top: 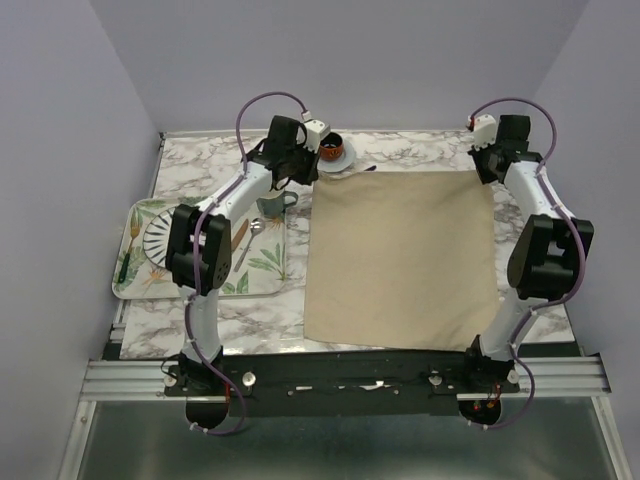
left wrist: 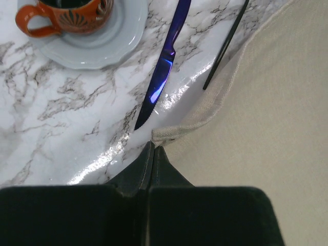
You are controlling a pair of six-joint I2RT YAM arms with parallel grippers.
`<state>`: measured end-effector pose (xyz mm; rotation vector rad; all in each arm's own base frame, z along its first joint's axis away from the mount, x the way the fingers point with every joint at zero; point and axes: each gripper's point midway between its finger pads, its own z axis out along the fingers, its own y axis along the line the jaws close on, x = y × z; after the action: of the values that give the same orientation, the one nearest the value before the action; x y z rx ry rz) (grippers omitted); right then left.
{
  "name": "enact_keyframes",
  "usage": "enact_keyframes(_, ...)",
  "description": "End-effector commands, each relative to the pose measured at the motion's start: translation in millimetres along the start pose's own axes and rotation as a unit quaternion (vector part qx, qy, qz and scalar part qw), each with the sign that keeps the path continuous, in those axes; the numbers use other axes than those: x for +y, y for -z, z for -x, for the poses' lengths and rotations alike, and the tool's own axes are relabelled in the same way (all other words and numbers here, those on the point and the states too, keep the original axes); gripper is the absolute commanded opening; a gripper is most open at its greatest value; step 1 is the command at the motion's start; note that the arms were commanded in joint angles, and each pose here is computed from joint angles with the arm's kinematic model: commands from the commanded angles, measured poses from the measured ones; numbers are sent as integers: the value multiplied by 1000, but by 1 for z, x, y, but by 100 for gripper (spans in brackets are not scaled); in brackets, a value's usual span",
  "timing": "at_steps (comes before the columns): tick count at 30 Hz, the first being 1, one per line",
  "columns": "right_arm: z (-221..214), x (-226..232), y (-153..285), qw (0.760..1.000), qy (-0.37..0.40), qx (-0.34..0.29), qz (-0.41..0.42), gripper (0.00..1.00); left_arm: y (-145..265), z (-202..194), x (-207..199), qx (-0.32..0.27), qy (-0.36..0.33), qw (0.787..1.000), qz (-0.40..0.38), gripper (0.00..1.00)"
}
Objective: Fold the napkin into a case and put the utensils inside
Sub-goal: Fold and flatten the napkin at the center of the board.
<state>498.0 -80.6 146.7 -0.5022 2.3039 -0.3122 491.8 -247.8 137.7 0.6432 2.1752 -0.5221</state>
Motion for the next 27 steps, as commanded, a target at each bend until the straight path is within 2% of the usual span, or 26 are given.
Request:
enact_keyframes(1,12,-6,19,1000,-2,-21,20,1,34,37,-15,-29,-74,996,-31,0)
enact_keyframes(8,17,6,52,997,11,-44,58,1,54,32,-26,-28,-110,992,-61,0)
enact_keyframes(15,-4,4,99,996,10,-54,72,1,102,25,-44,-47,-138,985,-93,0)
enact_keyframes(19,-41,26,108,995,35,-26,91,1,120,5,-60,-34,-152,980,-123,0)
enact_keyframes(22,-64,38,115,993,55,-9,102,1,127,-19,-66,-9,-156,978,-140,0)
enact_keyframes(27,-122,65,112,988,83,54,121,1,132,-70,-68,42,-156,976,-147,0)
